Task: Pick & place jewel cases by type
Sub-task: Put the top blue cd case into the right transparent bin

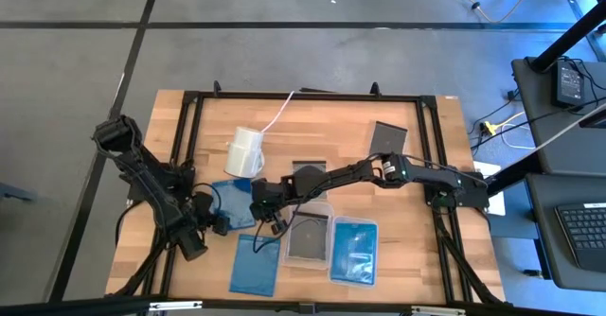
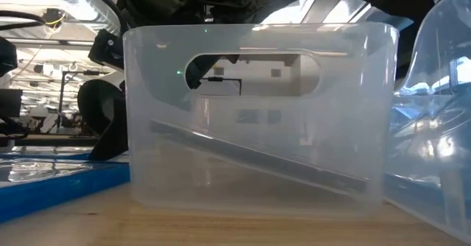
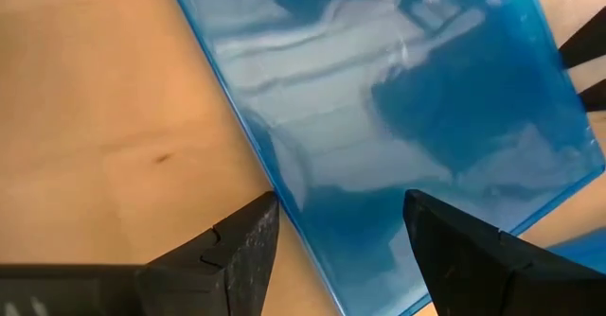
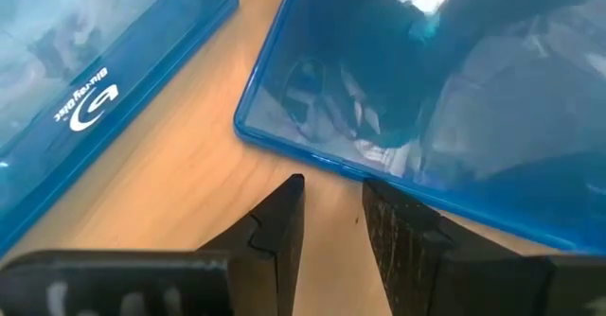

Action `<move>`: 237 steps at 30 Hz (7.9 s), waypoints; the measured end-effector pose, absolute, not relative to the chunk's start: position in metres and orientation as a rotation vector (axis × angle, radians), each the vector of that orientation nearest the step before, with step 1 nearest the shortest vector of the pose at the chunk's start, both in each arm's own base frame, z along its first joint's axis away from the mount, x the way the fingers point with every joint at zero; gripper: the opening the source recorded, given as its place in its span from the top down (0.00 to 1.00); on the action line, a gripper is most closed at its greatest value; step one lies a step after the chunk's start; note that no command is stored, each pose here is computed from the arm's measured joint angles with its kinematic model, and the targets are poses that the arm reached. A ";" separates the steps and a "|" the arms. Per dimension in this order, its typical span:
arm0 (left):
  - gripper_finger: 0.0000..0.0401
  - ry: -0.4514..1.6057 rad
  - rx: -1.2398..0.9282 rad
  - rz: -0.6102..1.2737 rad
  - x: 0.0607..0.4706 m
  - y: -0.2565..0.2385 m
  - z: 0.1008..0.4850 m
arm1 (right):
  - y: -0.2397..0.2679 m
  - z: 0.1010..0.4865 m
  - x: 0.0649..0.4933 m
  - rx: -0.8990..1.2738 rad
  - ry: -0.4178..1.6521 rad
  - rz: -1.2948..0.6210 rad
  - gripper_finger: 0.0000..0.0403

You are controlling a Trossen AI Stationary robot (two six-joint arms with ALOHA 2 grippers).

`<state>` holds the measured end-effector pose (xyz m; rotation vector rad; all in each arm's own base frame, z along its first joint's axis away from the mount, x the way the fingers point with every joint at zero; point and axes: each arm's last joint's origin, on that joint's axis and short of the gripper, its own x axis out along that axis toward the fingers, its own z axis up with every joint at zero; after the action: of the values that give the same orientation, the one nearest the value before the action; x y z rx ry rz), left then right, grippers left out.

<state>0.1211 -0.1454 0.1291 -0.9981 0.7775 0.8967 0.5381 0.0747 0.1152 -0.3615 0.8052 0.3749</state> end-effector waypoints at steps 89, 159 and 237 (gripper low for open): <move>0.84 0.570 -1.023 0.677 0.112 -0.140 0.167 | 0.074 0.113 0.538 -0.362 0.812 0.370 0.71; 0.92 0.149 -0.052 0.051 0.268 -0.118 0.240 | 0.108 0.277 0.258 -0.173 0.418 0.180 0.65; 0.68 0.296 0.172 0.199 0.255 -0.104 0.237 | 0.094 0.317 0.232 0.761 0.878 -0.182 0.87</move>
<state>0.2549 -0.1044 0.2372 0.1717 0.2955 0.1992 0.2318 0.0941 0.3172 0.7607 0.8784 -0.1821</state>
